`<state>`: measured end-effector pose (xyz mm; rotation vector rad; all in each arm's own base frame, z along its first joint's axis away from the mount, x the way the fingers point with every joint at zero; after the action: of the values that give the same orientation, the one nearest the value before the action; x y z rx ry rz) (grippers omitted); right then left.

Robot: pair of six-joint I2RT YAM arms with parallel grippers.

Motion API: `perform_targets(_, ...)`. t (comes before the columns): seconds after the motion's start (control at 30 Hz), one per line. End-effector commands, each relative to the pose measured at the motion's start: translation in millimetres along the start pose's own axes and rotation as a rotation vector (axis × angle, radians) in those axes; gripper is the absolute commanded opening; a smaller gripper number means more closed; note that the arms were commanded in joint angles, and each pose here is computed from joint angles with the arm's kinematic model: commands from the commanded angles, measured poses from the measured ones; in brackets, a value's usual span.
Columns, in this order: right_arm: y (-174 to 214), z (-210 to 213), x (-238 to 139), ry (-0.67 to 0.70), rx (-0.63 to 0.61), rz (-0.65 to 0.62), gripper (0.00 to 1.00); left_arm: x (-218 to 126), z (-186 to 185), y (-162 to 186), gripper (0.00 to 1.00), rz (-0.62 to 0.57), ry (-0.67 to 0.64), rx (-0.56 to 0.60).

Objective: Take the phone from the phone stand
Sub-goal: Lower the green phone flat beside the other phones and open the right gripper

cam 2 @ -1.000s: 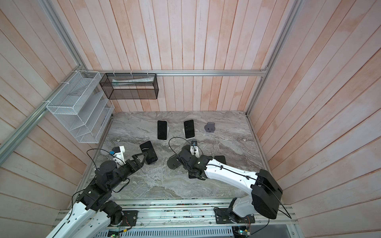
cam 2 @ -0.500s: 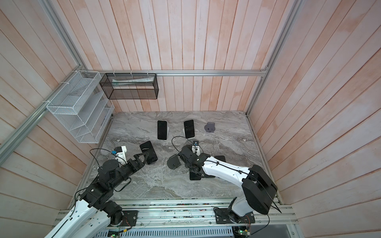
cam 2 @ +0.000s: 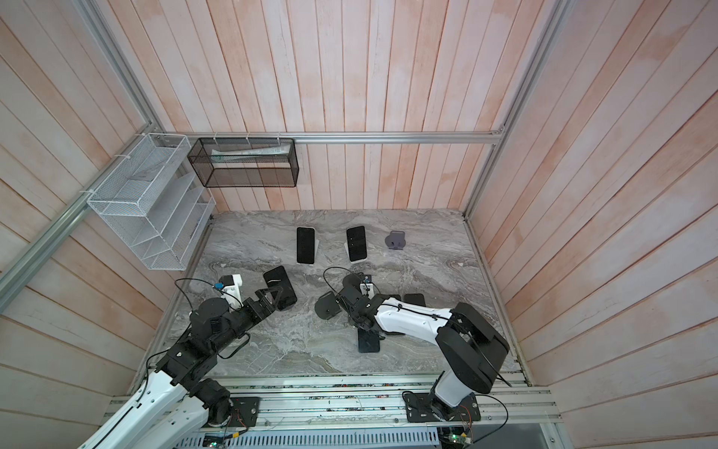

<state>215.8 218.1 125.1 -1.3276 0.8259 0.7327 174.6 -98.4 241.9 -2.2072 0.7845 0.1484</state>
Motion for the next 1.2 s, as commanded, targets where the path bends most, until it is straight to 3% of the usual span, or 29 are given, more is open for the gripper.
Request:
perform_targets(0.0,5,3,10,-0.007,-0.007,0.022,0.68,0,-1,-1,1.0,-0.005,0.013,-0.003)
perform_targets(0.47,4,1,31,0.052,-0.026,0.009,0.7,2,-3,-3,1.0,-0.006,0.004,-0.003)
perform_targets(0.77,2,0,45,0.07,-0.052,0.02,0.78,2,-5,-5,1.0,0.002,-0.001,-0.003)
perform_targets(1.03,-1,2,42,0.046,-0.065,0.021,0.81,-4,-8,-11,1.0,-0.019,-0.015,-0.008)
perform_targets(1.17,-14,4,19,-0.008,-0.081,0.0,0.84,-7,-14,-16,1.0,-0.046,0.009,-0.011)
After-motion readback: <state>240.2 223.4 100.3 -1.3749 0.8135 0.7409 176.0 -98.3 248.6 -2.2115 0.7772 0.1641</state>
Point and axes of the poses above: each gripper's point midway between its finger pads, its own x axis out along the fingers, its own z axis along the line the jaws close on, y = z × x, the point moved 9 cm from there along -x, back along the fingers, and after that the axes turned 7 degrees about x, right-handed, at the moved point
